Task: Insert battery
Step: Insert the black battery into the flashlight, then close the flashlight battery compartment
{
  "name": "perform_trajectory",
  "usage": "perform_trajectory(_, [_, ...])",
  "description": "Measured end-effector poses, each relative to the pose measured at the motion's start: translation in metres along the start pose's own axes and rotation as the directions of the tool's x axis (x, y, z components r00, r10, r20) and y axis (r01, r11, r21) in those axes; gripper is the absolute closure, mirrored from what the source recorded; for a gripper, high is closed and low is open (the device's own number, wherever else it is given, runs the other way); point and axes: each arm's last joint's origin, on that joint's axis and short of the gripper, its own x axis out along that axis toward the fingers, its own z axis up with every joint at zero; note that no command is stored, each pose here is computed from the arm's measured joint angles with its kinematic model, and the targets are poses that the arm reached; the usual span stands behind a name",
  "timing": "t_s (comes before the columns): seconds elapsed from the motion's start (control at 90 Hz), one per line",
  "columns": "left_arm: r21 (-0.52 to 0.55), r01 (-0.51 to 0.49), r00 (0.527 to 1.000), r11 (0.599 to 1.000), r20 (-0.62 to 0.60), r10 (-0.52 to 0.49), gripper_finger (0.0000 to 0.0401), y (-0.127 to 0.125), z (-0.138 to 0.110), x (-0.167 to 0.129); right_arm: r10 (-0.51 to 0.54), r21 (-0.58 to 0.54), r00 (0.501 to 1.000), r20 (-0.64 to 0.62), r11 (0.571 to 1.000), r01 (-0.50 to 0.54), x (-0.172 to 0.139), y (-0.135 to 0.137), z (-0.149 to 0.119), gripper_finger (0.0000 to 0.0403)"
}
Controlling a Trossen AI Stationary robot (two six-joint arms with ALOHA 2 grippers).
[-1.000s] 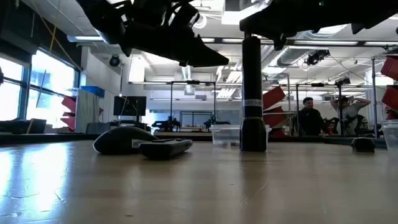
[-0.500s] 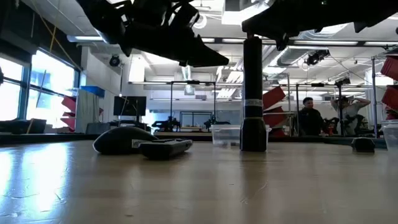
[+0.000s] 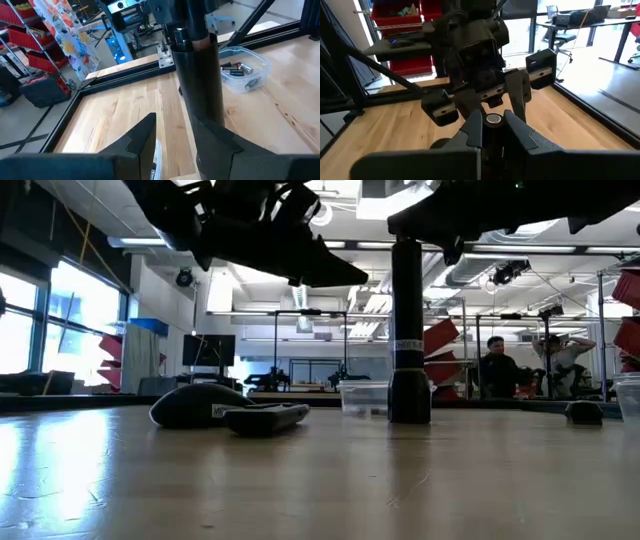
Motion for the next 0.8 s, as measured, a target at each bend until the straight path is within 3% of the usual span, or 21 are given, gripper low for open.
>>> perform_trajectory(0.178, [0.0,-0.001,1.0,1.0,0.0,0.001,0.0291,0.0,0.0,0.0,-0.001,-0.003,1.0,-0.014,1.0,0.001,-0.0001,-0.0001,-0.0013,0.0387])
perform_trajectory(0.456, [0.0,-0.002,1.0,1.0,0.0,0.002,0.0291,0.0001,0.0,0.0,-0.004,-0.001,1.0,-0.013,1.0,0.004,-0.0001,-0.0002,-0.0013,0.0311])
perform_trajectory(0.8, [-0.007,0.0,1.0,1.0,-0.003,0.0,0.0291,-0.0001,-0.0002,0.0,0.007,-0.036,0.998,0.055,0.999,-0.005,-0.0047,0.0001,0.0085,0.0302])
